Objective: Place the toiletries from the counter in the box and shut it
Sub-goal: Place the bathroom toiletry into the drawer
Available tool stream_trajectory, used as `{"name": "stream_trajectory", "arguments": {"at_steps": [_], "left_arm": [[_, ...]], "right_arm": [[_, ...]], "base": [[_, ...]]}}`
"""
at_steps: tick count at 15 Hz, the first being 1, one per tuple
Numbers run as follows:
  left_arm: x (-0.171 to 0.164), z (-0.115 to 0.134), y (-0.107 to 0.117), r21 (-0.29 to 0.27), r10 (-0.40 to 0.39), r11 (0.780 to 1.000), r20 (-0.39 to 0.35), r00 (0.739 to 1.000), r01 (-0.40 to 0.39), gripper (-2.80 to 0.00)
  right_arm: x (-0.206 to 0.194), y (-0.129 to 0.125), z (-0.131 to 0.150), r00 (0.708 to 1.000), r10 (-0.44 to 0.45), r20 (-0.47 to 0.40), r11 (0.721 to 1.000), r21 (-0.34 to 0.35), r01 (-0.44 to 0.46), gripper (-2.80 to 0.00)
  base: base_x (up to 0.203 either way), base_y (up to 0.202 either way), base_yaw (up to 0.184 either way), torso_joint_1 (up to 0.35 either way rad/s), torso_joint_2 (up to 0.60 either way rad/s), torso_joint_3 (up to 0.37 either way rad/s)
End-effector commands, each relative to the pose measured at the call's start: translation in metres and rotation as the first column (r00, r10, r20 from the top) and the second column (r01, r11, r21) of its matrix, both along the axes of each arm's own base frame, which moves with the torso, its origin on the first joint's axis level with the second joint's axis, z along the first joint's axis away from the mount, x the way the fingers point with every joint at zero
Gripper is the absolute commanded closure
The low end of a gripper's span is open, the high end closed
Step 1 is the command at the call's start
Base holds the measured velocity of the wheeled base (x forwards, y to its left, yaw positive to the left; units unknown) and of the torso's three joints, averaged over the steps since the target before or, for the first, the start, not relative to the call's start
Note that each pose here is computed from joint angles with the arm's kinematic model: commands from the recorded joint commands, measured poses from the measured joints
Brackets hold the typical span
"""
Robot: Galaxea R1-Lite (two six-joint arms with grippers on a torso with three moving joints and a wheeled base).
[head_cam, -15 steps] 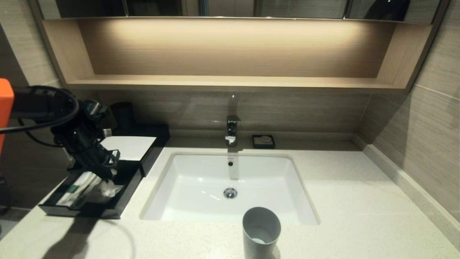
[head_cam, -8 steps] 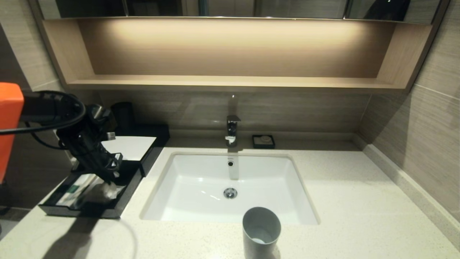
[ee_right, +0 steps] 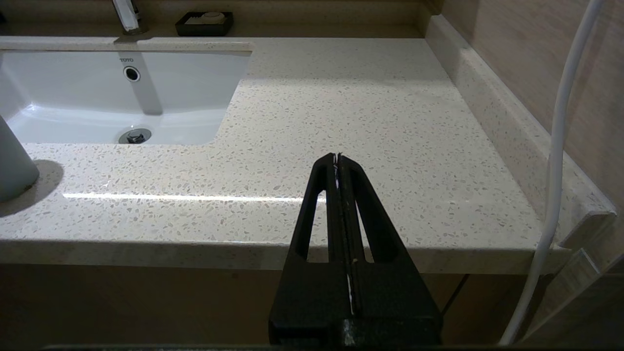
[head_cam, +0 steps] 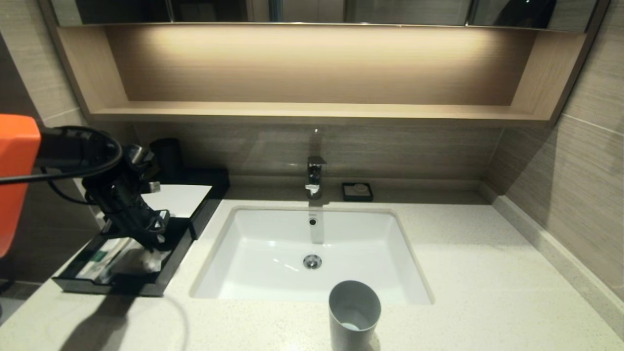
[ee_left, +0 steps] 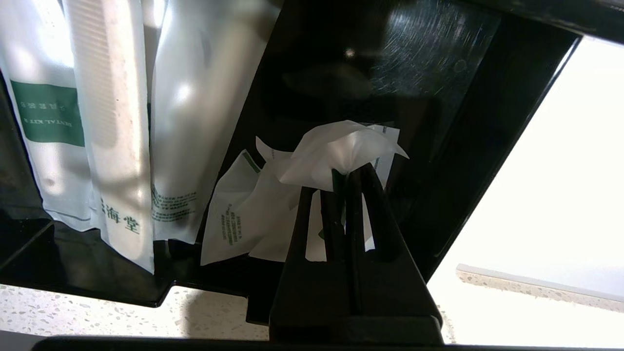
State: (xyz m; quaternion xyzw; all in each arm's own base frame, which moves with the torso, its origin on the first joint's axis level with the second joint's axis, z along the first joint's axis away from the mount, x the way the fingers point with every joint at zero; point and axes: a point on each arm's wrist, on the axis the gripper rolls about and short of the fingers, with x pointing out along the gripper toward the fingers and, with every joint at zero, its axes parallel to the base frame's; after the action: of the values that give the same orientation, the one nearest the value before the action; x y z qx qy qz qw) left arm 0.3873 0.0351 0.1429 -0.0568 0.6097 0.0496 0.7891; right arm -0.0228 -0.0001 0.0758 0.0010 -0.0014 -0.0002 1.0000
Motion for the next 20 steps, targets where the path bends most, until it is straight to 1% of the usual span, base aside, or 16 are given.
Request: {"name": "stream_trajectory", "arguments": {"at_steps": [1, 2, 6, 10, 12, 15, 18, 20], "left_arm": [[0.001, -0.002, -0.001, -0.001, -0.002, 1.0, -0.008, 1.0, 0.002, 0.0], [0.001, -0.002, -0.001, -0.001, -0.002, 1.0, -0.007, 1.0, 0.002, -2.8], [0.002, -0.005, -0.001, -0.001, -0.003, 1.0, -0.013, 1.0, 0.003, -2.8], [-0.001, 0.004, -0.001, 0.004, -0.002, 1.0, 0.01, 1.0, 0.002, -2.8], [-0.006, 0.018, 0.0, 0.008, 0.0, 1.0, 0.048, 0.999, 0.0, -2.8], [-0.021, 0.045, 0.0, 0.015, 0.003, 1.0, 0.111, 0.994, -0.005, -2.8], [-0.046, 0.074, 0.001, 0.021, 0.013, 1.0, 0.166, 0.986, -0.017, -2.8], [-0.065, 0.087, 0.001, 0.02, 0.017, 1.0, 0.187, 0.982, -0.021, -2.8]], "right_arm": [[0.0, 0.0, 0.0, 1.0, 0.0, 0.0, 1.0, 0.0, 0.0, 0.0], [0.0, 0.0, 0.0, 1.0, 0.0, 0.0, 1.0, 0.0, 0.0, 0.0], [0.0, 0.0, 0.0, 1.0, 0.0, 0.0, 1.0, 0.0, 0.0, 0.0], [0.0, 0.0, 0.0, 1.0, 0.0, -0.001, 1.0, 0.0, 0.0, 0.0], [0.0, 0.0, 0.0, 1.0, 0.0, -0.001, 1.0, 0.0, 0.0, 0.0], [0.0, 0.0, 0.0, 1.0, 0.0, 0.002, 1.0, 0.0, 0.0, 0.0], [0.0, 0.0, 0.0, 1.0, 0.0, 0.0, 1.0, 0.0, 0.0, 0.0], [0.0, 0.0, 0.0, 1.0, 0.0, 0.0, 1.0, 0.0, 0.0, 0.0]], "base": [[0.0, 0.0, 0.0, 0.0, 0.0, 0.0], [0.0, 0.0, 0.0, 0.0, 0.0, 0.0], [0.0, 0.0, 0.0, 0.0, 0.0, 0.0], [0.0, 0.0, 0.0, 0.0, 0.0, 0.0], [0.0, 0.0, 0.0, 0.0, 0.0, 0.0], [0.0, 0.0, 0.0, 0.0, 0.0, 0.0], [0.0, 0.0, 0.0, 0.0, 0.0, 0.0], [0.0, 0.0, 0.0, 0.0, 0.0, 0.0]]}}
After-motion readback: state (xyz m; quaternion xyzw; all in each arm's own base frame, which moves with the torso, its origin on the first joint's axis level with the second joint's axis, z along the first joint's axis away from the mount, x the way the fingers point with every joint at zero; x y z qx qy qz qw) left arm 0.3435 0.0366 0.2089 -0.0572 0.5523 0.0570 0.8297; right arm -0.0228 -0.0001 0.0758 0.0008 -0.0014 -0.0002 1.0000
